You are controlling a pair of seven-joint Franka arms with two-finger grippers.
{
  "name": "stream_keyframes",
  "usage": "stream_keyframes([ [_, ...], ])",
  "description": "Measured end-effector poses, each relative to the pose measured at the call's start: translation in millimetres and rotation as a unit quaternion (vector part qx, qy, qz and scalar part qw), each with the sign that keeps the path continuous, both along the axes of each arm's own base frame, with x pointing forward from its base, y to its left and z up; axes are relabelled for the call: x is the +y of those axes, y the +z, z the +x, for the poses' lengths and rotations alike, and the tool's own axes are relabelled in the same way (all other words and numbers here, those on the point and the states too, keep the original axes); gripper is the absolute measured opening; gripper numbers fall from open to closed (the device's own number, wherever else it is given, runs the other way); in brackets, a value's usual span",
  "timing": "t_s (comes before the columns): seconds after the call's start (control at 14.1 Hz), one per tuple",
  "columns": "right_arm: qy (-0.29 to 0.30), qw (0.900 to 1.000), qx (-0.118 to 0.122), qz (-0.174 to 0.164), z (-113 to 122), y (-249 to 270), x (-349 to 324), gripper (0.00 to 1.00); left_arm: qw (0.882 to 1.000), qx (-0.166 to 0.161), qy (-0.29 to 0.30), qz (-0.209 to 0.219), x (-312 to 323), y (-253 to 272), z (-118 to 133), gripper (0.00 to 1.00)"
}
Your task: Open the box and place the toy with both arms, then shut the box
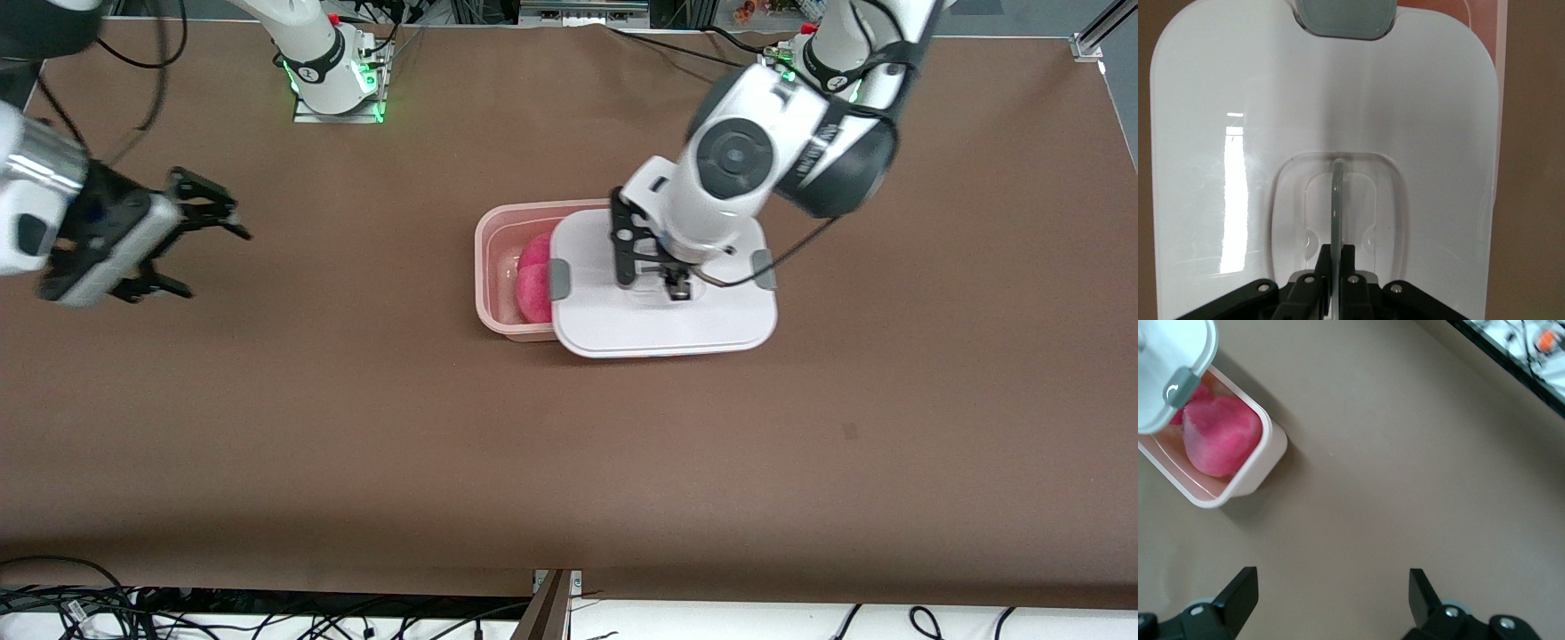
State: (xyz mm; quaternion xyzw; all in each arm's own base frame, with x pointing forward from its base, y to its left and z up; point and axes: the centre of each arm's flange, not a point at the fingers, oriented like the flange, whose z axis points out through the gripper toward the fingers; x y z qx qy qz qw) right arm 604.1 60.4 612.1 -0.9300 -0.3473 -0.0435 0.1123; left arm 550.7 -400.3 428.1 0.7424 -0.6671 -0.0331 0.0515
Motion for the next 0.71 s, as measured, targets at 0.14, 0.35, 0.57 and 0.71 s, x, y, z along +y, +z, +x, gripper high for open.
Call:
stream_keyframes([
  [0.14, -0.058, 0.998, 0.006, -0.026, -26.7, 17.0, -13.3, 1.00, 1.000, -0.010, -0.006, -0.004, -43.4, -24.7, -19.4, 0.07],
  [0.35, -0.169, 0.982, 0.015, -0.087, -74.3, 45.9, 33.6, 1.00, 1.000, -0.011, -0.022, -0.002, -78.1, -52.2, -39.7, 0.07],
  [0.57, -0.264, 0.957, 0.031, -0.114, -90.4, 42.7, 63.2, 1.00, 1.000, -0.009, -0.015, 0.001, -94.4, -55.1, -54.8, 0.07],
  [0.71, -0.290, 0.949, 0.043, -0.118, -82.5, 30.6, 50.6, 1.00, 1.000, -0.007, -0.007, 0.005, -99.3, -59.4, -59.3, 0.07],
])
